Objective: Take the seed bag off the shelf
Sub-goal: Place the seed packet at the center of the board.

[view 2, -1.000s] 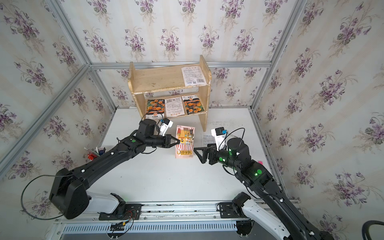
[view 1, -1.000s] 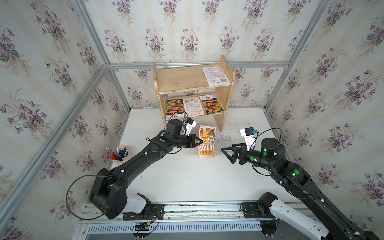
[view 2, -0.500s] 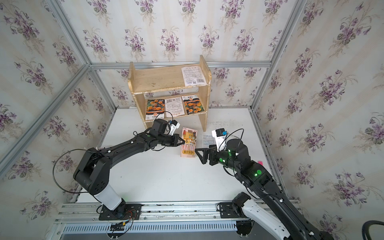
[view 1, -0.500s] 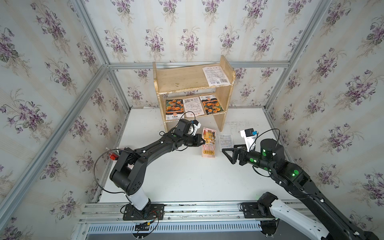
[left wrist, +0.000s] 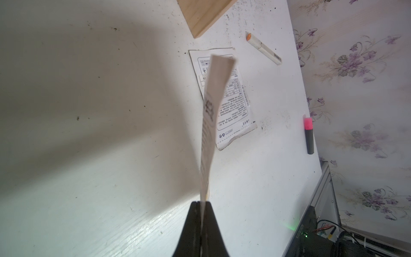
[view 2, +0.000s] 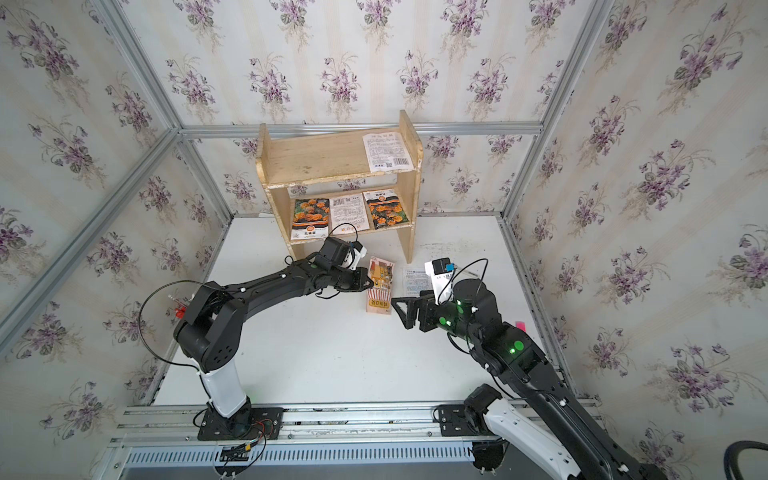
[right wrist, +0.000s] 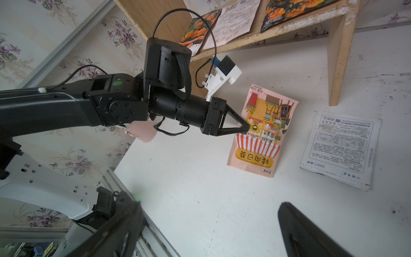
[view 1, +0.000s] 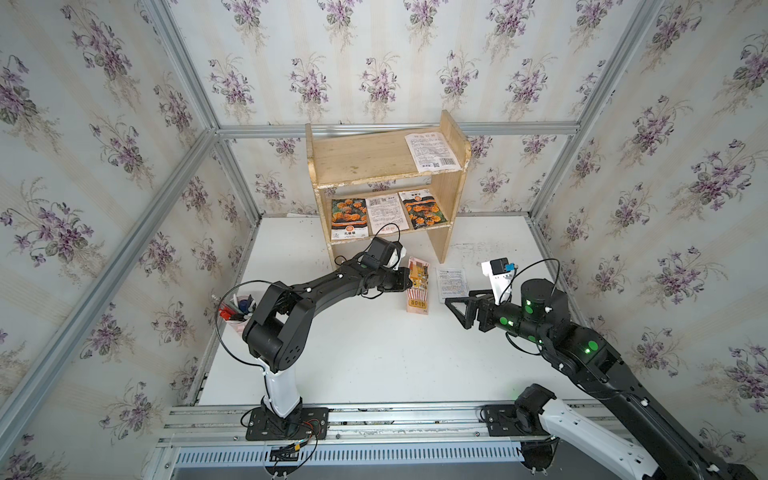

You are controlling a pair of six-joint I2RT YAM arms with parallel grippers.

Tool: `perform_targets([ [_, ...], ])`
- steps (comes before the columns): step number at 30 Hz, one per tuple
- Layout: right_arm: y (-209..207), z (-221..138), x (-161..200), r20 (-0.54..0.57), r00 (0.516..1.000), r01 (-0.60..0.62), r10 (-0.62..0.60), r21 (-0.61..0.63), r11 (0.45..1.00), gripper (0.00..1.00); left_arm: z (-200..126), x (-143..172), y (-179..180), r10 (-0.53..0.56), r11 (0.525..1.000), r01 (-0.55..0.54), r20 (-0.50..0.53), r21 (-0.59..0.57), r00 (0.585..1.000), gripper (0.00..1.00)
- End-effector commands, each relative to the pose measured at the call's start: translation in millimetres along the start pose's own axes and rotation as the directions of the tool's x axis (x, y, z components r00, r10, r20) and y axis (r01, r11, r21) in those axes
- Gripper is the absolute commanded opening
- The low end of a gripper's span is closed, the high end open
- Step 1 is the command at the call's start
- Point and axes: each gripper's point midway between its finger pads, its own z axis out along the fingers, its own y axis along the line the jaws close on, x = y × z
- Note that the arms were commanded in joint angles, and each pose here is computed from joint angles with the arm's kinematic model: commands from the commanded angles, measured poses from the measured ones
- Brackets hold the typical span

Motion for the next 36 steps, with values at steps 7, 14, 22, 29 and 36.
perform_targets([
  [7,-1.3,-2.8,-0.4,0.011,1.000,0.013,-0.013,0.006,1.000,1.00,16.0,-0.1,17.7,-0.015,0.989,0.013,-0.013,-0.147,1.000,0.07],
  [14,-2.5,-3.6,1.1,0.009,1.000,0.015,-0.015,0.011,1.000,1.00,26.0,-0.1,31.2,-0.018,0.972,0.010,-0.032,-0.233,0.999,0.06],
  [22,-3.7,-3.5,2.1,0.006,1.000,0.018,-0.018,0.017,1.000,1.00,35.6,-6.1,33.5,0.000,0.967,-0.014,-0.056,-0.255,0.998,0.10],
  [29,-4.0,-4.7,1.3,0.006,1.000,0.023,-0.023,0.023,0.999,1.00,39.0,-10.0,35.2,0.005,0.963,-0.022,-0.061,-0.270,0.998,0.20],
  [36,-3.9,-5.5,0.3,0.009,1.000,0.027,-0.027,0.025,0.999,1.00,42.8,-9.0,37.9,0.002,0.959,-0.024,-0.077,-0.284,0.997,0.28],
])
